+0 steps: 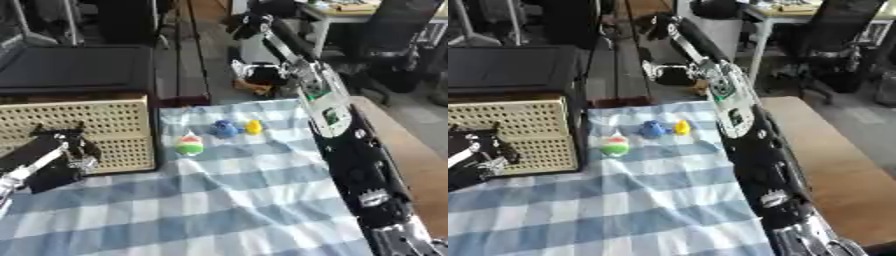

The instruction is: Pick up objects from table and place into drawer.

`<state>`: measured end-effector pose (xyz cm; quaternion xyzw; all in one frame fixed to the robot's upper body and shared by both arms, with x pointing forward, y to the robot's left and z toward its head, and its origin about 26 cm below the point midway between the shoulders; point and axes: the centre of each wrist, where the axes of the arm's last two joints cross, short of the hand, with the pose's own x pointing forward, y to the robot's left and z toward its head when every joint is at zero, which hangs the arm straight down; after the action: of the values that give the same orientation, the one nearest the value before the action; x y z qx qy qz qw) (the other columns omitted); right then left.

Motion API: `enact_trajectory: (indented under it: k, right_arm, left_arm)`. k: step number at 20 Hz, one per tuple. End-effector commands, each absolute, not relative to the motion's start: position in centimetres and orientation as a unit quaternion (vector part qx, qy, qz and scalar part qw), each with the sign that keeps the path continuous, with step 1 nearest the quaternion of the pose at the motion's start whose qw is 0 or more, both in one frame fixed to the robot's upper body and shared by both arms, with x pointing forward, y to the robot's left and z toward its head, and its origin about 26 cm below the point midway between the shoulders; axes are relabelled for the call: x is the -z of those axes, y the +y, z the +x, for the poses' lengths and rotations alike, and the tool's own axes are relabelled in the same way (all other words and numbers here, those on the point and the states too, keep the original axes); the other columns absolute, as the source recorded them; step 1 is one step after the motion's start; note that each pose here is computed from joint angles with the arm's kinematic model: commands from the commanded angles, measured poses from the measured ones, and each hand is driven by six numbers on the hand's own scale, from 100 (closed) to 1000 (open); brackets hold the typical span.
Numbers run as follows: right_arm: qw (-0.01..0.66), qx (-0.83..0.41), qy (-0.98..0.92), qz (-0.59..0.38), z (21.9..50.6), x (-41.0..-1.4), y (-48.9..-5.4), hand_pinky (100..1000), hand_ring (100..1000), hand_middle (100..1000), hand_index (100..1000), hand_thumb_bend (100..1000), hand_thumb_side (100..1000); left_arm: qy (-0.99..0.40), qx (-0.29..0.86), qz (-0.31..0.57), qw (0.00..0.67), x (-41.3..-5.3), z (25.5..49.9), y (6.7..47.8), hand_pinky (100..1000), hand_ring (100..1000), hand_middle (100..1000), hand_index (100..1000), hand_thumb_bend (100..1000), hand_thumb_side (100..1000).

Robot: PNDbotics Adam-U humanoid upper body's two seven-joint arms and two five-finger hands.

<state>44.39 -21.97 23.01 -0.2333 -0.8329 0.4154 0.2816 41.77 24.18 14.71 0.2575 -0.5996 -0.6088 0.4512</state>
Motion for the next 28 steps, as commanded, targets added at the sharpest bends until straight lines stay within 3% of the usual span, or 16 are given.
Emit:
enact_trajectory:
  k: [1, 15, 20, 28]
  right_arm:
    - [0.256, -0.411, -0.842, -0.237, 44.2, -24.9, -21.9, 734, 705, 703, 855, 100, 100]
    - [0.261, -0.414, -0.84, -0.235, 44.4, -24.4, -21.5, 733, 705, 698, 855, 100, 100]
    - [0.272, -0.414, -0.835, -0.238, 44.3, -23.7, -22.2, 729, 701, 694, 855, 100, 100]
    - [0.284, -0.405, -0.835, -0.242, 43.7, -23.1, -23.7, 711, 685, 675, 852, 100, 100]
  left_arm:
    - [-0.608, 0.593, 0.284, 0.445, -16.4, 42.5, 25.0, 640, 680, 742, 775, 100, 1000]
    - [-0.622, 0.554, 0.333, 0.442, -18.8, 43.0, 27.5, 621, 640, 724, 762, 100, 1000]
    - [-0.649, 0.55, 0.323, 0.416, -20.1, 40.9, 28.6, 596, 602, 687, 740, 100, 1000]
    - [-0.705, 0.539, 0.27, 0.374, -19.0, 36.0, 30.7, 515, 523, 609, 703, 126, 1000]
